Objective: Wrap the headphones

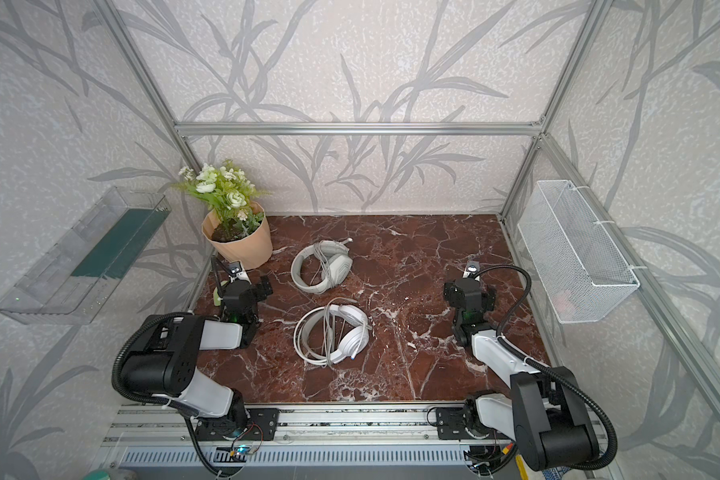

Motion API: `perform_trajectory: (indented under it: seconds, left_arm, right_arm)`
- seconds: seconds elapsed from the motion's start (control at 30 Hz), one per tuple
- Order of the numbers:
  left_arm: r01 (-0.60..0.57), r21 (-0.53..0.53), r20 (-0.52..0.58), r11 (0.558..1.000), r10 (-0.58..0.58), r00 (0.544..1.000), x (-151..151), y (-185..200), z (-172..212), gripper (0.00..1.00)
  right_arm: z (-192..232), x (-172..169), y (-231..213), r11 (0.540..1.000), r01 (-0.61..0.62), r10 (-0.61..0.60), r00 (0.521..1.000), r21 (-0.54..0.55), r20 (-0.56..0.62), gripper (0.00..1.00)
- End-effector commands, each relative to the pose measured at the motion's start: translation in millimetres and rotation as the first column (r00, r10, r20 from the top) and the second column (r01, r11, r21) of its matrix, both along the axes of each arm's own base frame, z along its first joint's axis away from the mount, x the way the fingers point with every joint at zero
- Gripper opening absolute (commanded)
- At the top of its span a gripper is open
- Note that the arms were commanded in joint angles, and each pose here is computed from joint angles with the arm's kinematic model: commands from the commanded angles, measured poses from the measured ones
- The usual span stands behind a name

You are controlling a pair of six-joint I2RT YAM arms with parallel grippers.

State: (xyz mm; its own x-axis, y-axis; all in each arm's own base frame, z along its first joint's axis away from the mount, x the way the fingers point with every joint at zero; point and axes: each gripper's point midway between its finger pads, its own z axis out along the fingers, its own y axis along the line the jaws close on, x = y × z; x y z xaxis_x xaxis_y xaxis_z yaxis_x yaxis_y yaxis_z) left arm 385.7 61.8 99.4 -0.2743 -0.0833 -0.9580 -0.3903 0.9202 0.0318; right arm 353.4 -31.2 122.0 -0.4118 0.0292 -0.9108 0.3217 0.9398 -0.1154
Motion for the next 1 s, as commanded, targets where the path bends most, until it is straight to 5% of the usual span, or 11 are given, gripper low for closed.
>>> perform_trajectory:
  seconds: [0.0,0.53,0.7,0.97]
  left_arm:
    - [-0.002,0.028,0.006,1.0,0.002,1.0,-1,0,1,0.99]
    - [-0.003,0.029,0.008,1.0,0.003,1.0,-1,1,2,0.99]
    - [-0.002,0.029,0.008,1.0,0.002,1.0,0,1,2,0.99]
    - [-0.001,0.032,0.007,0.999,0.0,1.0,0,0,2,0.99]
  right_arm:
    - [5,10,7,0.998,-0.045,0.042,0.995,0.037,0.09,0.99]
    - [-25,34,39,0.964,-0.265,0.264,0.954,-0.012,0.142,0.99]
    - [-31,40,39,0.966,-0.257,0.256,0.966,0.022,0.04,0.99]
    - [-29,40,41,0.962,-0.271,0.271,0.96,0.001,0.068,0.99]
